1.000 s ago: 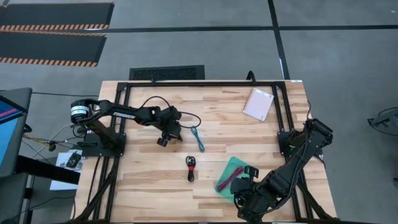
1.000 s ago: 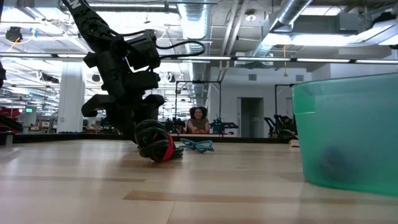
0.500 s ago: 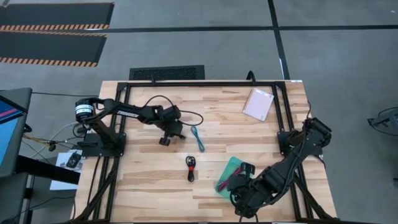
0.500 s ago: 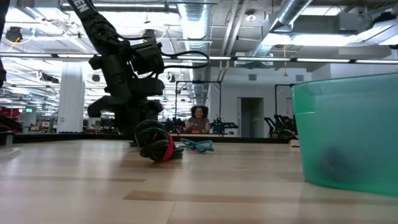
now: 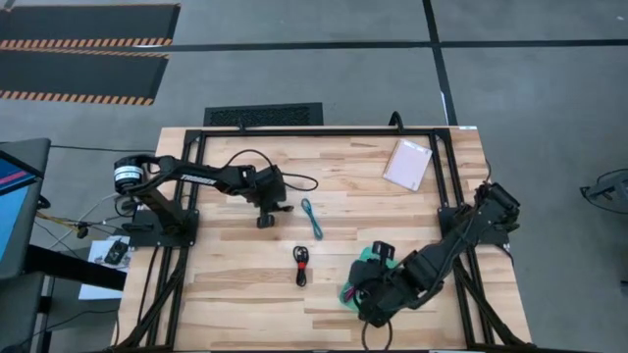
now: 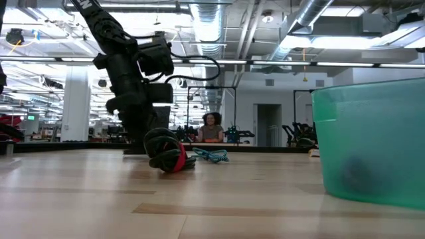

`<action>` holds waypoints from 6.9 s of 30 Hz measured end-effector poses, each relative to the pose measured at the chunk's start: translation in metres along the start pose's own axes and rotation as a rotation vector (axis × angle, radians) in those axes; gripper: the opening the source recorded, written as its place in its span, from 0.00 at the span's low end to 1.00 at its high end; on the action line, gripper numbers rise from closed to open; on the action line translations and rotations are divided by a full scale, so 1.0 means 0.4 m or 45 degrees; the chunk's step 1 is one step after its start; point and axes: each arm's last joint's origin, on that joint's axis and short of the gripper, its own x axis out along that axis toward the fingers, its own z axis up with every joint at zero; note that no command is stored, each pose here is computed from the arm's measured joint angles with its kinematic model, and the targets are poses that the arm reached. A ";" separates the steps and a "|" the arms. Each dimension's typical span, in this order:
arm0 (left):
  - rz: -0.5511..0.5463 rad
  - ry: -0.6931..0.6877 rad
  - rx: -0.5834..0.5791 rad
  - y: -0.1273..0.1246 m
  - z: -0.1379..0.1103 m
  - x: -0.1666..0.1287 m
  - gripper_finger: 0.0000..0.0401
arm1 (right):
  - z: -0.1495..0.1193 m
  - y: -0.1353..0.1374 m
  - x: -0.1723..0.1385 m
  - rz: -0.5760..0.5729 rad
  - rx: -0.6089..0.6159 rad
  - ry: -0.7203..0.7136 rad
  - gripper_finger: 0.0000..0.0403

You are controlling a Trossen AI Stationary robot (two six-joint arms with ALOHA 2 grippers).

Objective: Pick and place USB-C Cables
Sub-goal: Put the top black usb cable into the bin

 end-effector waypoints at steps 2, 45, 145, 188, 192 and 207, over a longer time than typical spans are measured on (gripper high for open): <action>0.002 -0.041 -0.065 -0.005 0.007 -0.014 0.01 | 0.011 -0.009 0.003 -0.004 -0.029 -0.005 0.40; 0.099 -1.239 -0.254 -0.391 0.012 -0.427 0.01 | 0.122 -0.418 -0.014 0.375 -0.305 -1.064 0.41; 0.039 -1.489 -0.084 -0.338 0.136 -0.304 0.01 | 0.234 -0.401 0.074 0.233 -0.180 -1.419 0.38; 0.110 -1.052 -0.387 -0.320 0.068 -0.259 0.56 | 0.131 -0.496 0.059 -0.165 -0.254 -0.649 0.08; 0.004 -1.040 -0.371 -0.323 0.065 -0.272 0.54 | 0.082 -0.445 0.026 -0.085 -0.228 -0.563 0.08; -0.127 -1.005 -0.326 -0.296 0.002 -0.420 0.48 | -0.054 -0.159 0.059 0.133 -0.373 -0.404 0.08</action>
